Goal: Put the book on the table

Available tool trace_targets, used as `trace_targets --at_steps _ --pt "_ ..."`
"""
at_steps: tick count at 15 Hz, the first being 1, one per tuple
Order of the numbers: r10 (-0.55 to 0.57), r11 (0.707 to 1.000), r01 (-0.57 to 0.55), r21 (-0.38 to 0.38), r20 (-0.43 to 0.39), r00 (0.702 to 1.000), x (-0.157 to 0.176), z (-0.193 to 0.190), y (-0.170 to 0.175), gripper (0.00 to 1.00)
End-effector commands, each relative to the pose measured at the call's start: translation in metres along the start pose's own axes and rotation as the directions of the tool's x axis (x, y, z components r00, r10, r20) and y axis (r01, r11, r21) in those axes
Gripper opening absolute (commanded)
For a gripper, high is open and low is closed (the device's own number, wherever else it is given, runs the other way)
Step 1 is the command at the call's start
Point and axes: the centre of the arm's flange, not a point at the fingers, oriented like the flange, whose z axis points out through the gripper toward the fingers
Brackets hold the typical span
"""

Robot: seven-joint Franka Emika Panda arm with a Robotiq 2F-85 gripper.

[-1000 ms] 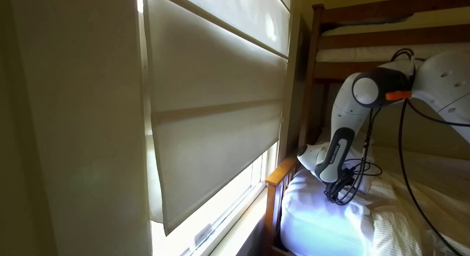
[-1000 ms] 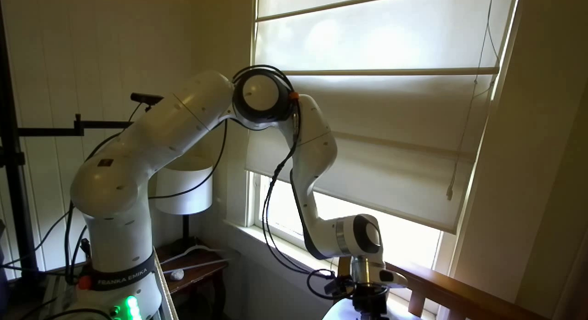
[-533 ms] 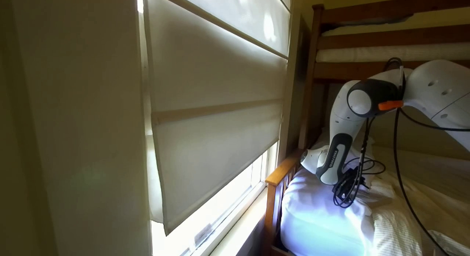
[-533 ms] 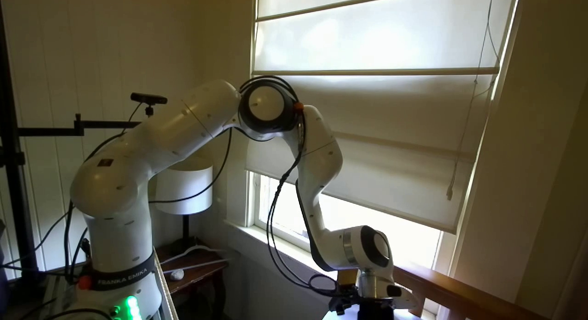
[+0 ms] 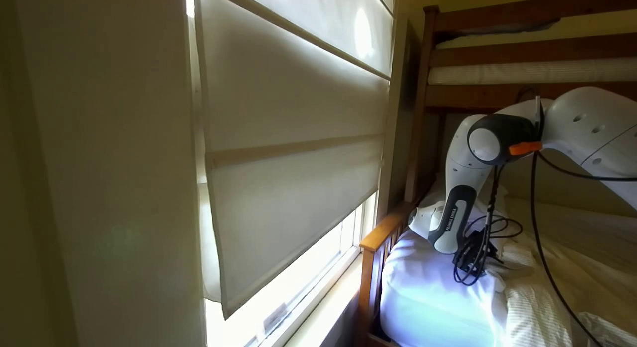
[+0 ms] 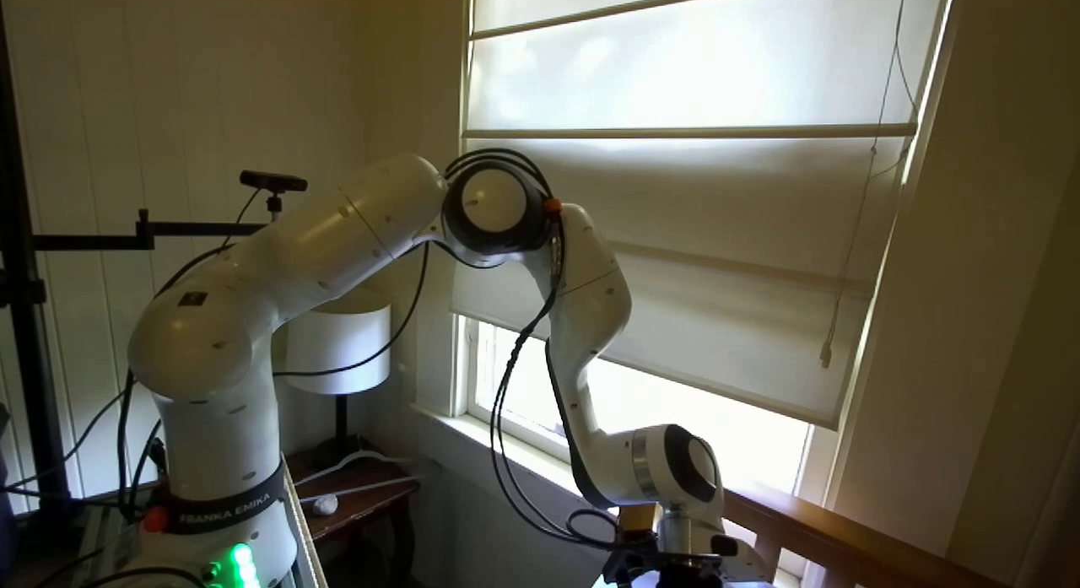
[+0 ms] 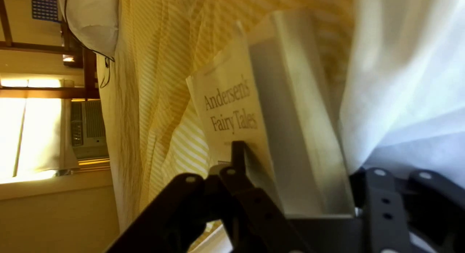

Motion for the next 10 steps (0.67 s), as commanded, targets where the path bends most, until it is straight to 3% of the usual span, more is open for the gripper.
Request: trace_targets --at_steps 1,4,6,10 --pt "0.012 1.0 -0.011 0.01 -0.013 1.0 -0.004 -0.008 0.008 0.24" --pt "0.012 1.0 -0.011 0.019 -0.052 0.999 -0.013 -0.026 0.011 0.06" --pt "0.011 0.999 -0.007 0.043 -0.096 0.995 -0.024 -0.042 0.018 0.05" --pt "0.018 0.986 0.031 0.161 -0.294 0.956 -0.07 -0.081 0.051 0.06"
